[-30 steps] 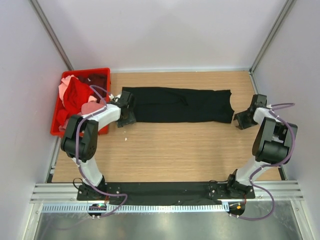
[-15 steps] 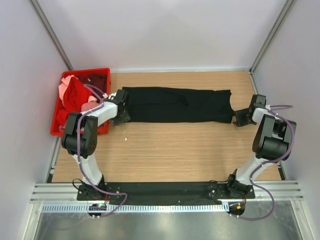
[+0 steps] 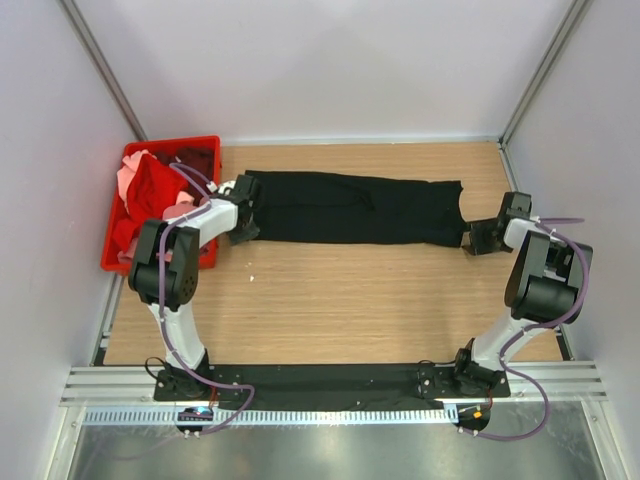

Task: Fold and stack the t-shirts
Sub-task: Fold the tshirt

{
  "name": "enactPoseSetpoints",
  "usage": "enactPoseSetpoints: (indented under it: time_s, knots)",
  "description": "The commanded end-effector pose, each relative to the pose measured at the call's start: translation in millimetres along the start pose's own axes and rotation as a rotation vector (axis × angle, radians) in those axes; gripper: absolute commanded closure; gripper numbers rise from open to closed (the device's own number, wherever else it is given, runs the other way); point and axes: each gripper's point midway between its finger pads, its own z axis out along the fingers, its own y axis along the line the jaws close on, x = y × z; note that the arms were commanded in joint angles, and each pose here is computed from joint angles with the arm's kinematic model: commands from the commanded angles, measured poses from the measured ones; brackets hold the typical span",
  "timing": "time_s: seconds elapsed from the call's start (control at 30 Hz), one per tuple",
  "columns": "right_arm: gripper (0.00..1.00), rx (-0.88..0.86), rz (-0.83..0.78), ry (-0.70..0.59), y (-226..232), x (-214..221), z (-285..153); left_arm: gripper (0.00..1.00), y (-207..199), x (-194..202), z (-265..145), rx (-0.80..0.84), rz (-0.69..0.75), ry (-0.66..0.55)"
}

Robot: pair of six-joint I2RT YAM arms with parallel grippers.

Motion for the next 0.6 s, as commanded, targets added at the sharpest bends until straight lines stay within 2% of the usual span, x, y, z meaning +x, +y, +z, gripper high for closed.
enactPoseSetpoints:
  time_s: [0.0, 0.2, 0.33, 0.43, 0.47, 0.5, 0.57]
  knots:
    - [0.51, 0.094, 0.05, 0.025, -33, 13, -3, 0.67, 6, -6, 5, -0.048, 0.004, -0.023]
    - [0.52, 0.063, 0.082, 0.03, -32, 17, -1, 0.82, 6, -6, 5, -0.047, 0.003, -0.021]
    - [0.57, 0.058, 0.09, 0.022, -30, 15, 0, 0.92, 5, -6, 4, -0.042, -0.003, -0.021]
    - [0.76, 0.055, 0.076, 0.008, -28, 11, 1, 1.0, 3, -6, 4, -0.038, 0.0, -0.018]
    - [0.91, 0.066, 0.068, 0.001, -30, 10, 1, 1.0, 3, -6, 4, -0.038, 0.001, -0.018]
    - [0.97, 0.074, 0.056, -0.001, -30, 9, 2, 1.0, 3, -6, 3, -0.037, 0.004, -0.018]
    - [0.99, 0.078, 0.007, -0.019, -27, 2, 1, 1.0, 3, -7, 3, -0.038, 0.005, -0.02]
